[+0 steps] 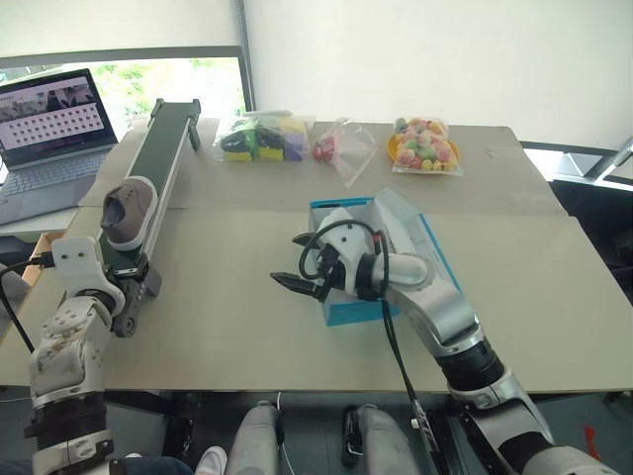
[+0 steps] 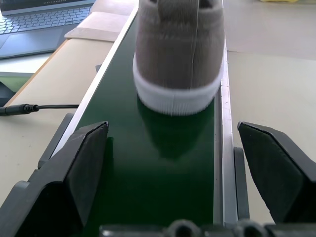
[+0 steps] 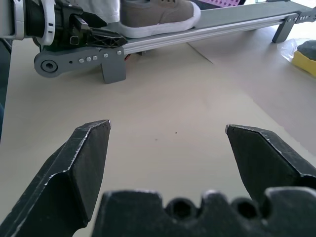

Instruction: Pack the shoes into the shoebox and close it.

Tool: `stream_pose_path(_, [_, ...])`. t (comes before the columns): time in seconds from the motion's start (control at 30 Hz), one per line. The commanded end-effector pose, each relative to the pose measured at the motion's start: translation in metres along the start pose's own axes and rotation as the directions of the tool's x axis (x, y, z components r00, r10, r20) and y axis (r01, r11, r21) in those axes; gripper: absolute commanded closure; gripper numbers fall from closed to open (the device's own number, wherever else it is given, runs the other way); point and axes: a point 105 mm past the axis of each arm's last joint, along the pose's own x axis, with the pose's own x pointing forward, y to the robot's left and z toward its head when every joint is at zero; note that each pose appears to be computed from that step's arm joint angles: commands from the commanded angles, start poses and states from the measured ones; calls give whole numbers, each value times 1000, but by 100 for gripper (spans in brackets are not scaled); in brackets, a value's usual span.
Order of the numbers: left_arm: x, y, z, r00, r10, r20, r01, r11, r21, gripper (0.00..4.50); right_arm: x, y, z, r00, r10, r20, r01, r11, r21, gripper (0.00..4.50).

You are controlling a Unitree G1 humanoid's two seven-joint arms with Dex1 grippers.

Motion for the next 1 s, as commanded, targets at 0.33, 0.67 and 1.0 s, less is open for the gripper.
stream_pose_path(0.33, [2, -4, 19, 998, -5, 65, 8, 999, -33, 120, -7, -7, 24, 997, -32, 65, 34, 999, -29, 0])
stream_pose_path(0.67, [-20, -58, 84, 897, -221, 384, 319, 923, -214, 189, -3, -21, 35, 994, -77, 74, 72, 996, 57, 0])
stream_pose_path(1.0, [-69, -203, 77, 656, -683, 322, 741, 663, -106, 189, 18, -33, 71, 991, -47, 122, -73, 575, 815, 0])
